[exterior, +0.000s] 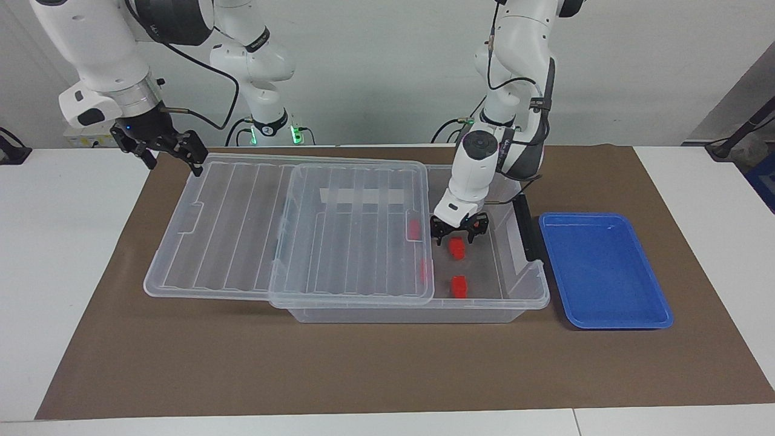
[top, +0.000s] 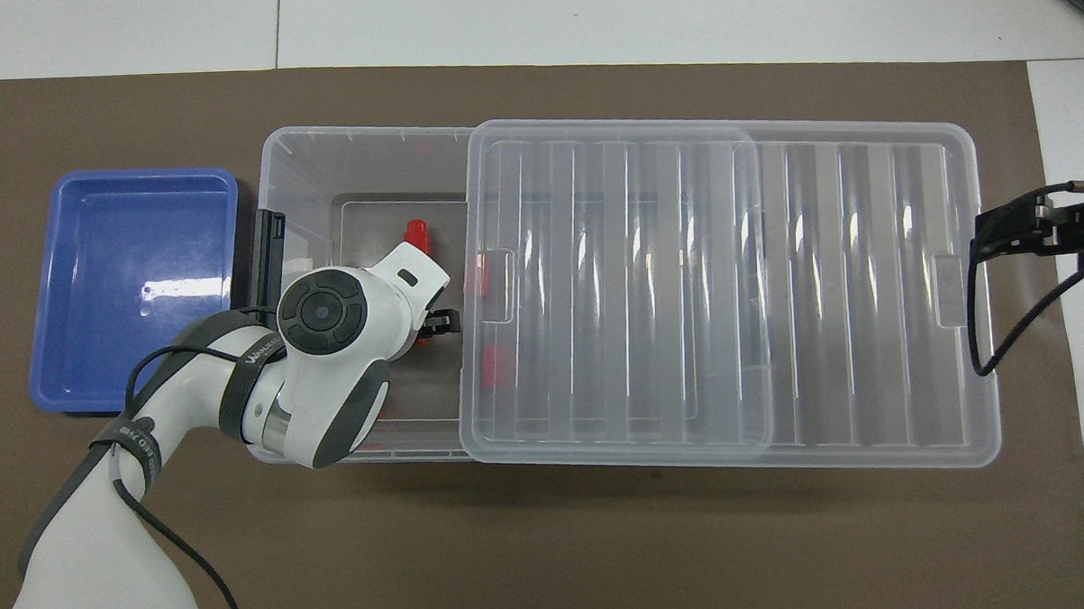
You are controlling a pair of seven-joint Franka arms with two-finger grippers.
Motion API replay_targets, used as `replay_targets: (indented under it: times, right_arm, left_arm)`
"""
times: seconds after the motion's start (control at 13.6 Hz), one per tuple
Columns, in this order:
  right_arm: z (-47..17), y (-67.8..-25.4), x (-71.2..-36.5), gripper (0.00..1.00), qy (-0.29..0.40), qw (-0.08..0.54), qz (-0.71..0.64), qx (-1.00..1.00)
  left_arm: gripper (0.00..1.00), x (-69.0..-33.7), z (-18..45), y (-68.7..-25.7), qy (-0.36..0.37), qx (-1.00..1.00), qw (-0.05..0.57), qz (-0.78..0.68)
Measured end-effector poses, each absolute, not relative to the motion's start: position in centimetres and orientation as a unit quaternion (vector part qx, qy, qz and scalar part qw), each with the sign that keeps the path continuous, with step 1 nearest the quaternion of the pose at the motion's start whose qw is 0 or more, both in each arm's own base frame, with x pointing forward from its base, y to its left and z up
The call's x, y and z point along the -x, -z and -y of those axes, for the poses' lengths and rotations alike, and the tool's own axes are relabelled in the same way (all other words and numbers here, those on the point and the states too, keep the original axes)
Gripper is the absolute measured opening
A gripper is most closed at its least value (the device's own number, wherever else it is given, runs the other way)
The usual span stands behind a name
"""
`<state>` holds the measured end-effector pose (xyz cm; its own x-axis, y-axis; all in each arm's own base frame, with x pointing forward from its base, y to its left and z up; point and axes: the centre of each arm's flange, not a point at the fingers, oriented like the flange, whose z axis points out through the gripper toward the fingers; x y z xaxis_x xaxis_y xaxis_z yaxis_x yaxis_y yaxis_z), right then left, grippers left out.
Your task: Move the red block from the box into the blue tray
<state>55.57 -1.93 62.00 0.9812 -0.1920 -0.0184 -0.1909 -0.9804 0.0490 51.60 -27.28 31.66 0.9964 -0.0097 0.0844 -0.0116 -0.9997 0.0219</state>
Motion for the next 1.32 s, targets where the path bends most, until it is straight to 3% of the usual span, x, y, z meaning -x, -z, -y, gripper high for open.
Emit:
replay_targets:
  times: [0.07, 0.44, 0.81, 1.32]
  right_arm:
    - [1.9, -62.0, -55.6, 1.0, 0.012, 0.024, 0.096, -0.995]
    - [1.9, -62.0, -55.6, 1.0, 0.012, 0.024, 0.096, -0.995]
    - [1.9, -62.0, -55.6, 1.0, 0.012, 0.024, 0.096, -0.995]
    - [1.9, -62.0, -55.6, 1.0, 0.012, 0.024, 0.096, -0.995]
  left_arm:
    - [0.9, -51.6, 27.3, -31.5, -0.042, -0.999, 0.011, 0.005]
    - [0.34, -51.7, 27.3, -31.1, -0.041, -0.999, 0.011, 0.006]
    - [0.34, -52.0, 27.4, -31.9, -0.027, -1.0, 0.002, 0.005]
    - [0.34, -54.0, 27.6, -42.5, 0.011, -1.0, -0.025, -0.004]
